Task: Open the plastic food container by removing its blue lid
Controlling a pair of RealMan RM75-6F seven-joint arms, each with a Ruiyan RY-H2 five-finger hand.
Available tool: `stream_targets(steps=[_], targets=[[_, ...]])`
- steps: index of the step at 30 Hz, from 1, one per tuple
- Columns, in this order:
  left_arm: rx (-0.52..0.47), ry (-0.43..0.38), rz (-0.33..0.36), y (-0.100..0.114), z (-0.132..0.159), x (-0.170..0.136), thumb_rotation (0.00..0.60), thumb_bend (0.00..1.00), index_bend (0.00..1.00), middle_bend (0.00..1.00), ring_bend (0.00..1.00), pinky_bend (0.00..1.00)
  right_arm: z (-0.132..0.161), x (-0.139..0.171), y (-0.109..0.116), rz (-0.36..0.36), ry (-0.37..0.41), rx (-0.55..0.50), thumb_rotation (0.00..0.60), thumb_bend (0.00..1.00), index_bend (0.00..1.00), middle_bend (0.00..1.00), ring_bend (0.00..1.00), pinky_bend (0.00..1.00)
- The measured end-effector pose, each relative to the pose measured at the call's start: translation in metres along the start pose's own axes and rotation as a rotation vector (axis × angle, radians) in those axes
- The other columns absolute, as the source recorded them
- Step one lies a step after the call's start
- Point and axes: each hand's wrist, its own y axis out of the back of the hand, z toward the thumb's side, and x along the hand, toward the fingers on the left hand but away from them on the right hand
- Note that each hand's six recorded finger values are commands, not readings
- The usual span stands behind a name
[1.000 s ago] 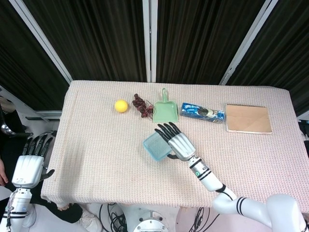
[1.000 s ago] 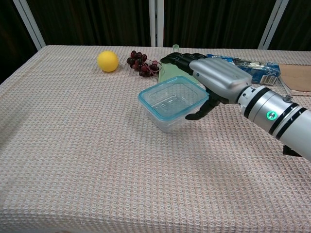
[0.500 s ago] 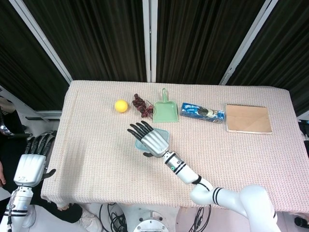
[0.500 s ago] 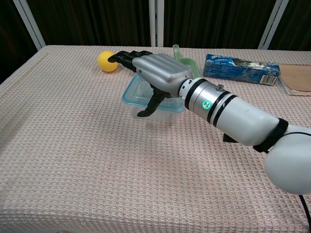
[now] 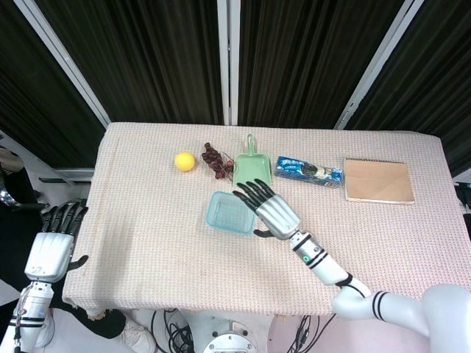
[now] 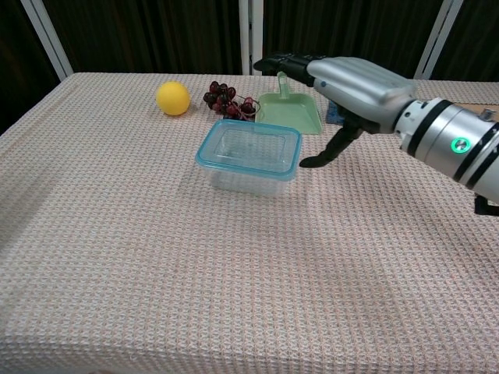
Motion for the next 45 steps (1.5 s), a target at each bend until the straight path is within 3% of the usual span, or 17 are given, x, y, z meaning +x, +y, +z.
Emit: stream_targets(steps=[4, 8, 25, 30, 36, 45], targets=[[0.001, -0.007, -0.004, 0.0, 0.004, 0.001, 0.6, 0.04, 0.03, 0.0, 0.0, 0.0, -0.022, 0.007, -0.001, 0.024, -0.062, 0.014, 0.6, 0.0, 0.0, 0.0, 0.0, 0.0], [0.004, -0.013, -0.004, 0.0, 0.006, 0.001, 0.6, 0.04, 0.03, 0.0, 0.0, 0.0, -0.025, -0.002, -0.009, 0.047, -0.071, 0.053, 0.6, 0.0, 0.0, 0.0, 0.0, 0.0], [-0.001, -0.024, -0.008, 0.0, 0.007, 0.001, 0.6, 0.04, 0.03, 0.0, 0.0, 0.0, 0.027, -0.074, -0.036, 0.036, 0.015, 0.06, 0.6, 0.0, 0.0, 0.0, 0.0, 0.0], [-0.004, -0.075, -0.012, 0.003, 0.016, 0.013, 0.6, 0.04, 0.03, 0.0, 0.0, 0.0, 0.024, -0.07, -0.033, 0.031, 0.014, 0.065, 0.6, 0.0, 0.0, 0.0, 0.0, 0.0], [-0.022, -0.222, -0.032, 0.013, 0.047, 0.045, 0.6, 0.04, 0.03, 0.0, 0.0, 0.0, 0.004, -0.041, -0.005, -0.019, -0.003, 0.057, 0.6, 0.0, 0.0, 0.0, 0.0, 0.0], [0.036, -0.503, -0.12, 0.029, 0.132, 0.118, 0.6, 0.04, 0.03, 0.0, 0.0, 0.0, -0.044, 0.051, 0.081, -0.155, -0.127, 0.061, 0.6, 0.0, 0.0, 0.01, 0.0, 0.0]])
